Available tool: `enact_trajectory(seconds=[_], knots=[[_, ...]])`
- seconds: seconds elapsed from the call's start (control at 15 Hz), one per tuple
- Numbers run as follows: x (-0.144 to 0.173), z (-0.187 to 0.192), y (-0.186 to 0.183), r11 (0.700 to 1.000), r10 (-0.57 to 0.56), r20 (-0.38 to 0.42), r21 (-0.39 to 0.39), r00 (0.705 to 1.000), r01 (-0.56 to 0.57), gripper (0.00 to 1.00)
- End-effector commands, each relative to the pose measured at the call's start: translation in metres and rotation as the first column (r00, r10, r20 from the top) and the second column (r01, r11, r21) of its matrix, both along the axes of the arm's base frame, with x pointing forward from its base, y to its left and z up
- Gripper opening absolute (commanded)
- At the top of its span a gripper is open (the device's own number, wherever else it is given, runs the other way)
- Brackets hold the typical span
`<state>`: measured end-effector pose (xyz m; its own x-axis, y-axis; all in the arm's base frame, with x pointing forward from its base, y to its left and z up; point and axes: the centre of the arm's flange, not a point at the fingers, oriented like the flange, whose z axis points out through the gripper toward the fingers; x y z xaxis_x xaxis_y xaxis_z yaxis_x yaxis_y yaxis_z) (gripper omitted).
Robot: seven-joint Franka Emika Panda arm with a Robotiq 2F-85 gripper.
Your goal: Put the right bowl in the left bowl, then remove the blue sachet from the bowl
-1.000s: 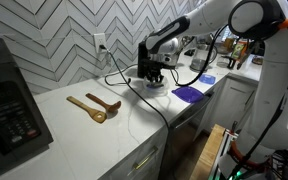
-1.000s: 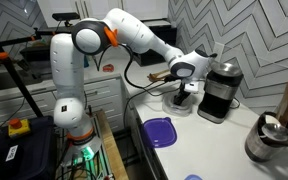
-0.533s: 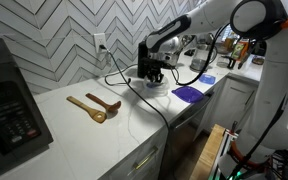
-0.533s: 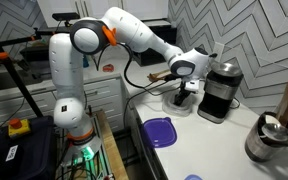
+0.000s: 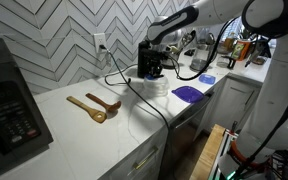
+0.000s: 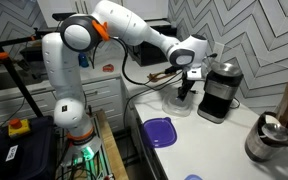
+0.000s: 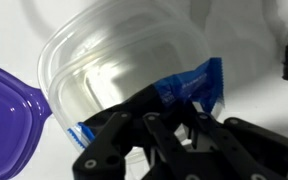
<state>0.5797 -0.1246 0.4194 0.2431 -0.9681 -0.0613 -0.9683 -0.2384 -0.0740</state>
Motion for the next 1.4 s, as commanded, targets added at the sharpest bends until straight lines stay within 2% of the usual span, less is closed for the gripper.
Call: enact_trajectory(seconds=[0.0,0.27,0.67,0.93,1.07,1.33], knots=[[-0.01,0.034,0.006,1.0,0.015,0.06,-0.024,0.998,-0.013,0.01],[-0.03,0.067,-0.01,0.996,0.078,0.087,-0.054,0.993,-0.073,0.01],[-0.079,0.08,-0.084,0.965,0.26,0.052,-0.054,0.964,-0.257,0.01],[-0.105,0.065,-0.137,0.939,0.342,0.039,-0.058,0.939,-0.339,0.01],[-0.114,0.05,-0.16,0.934,0.357,0.036,-0.047,0.933,-0.355,0.01],[-0.125,0.017,-0.196,0.933,0.357,0.044,-0.075,0.933,-0.353,0.01]])
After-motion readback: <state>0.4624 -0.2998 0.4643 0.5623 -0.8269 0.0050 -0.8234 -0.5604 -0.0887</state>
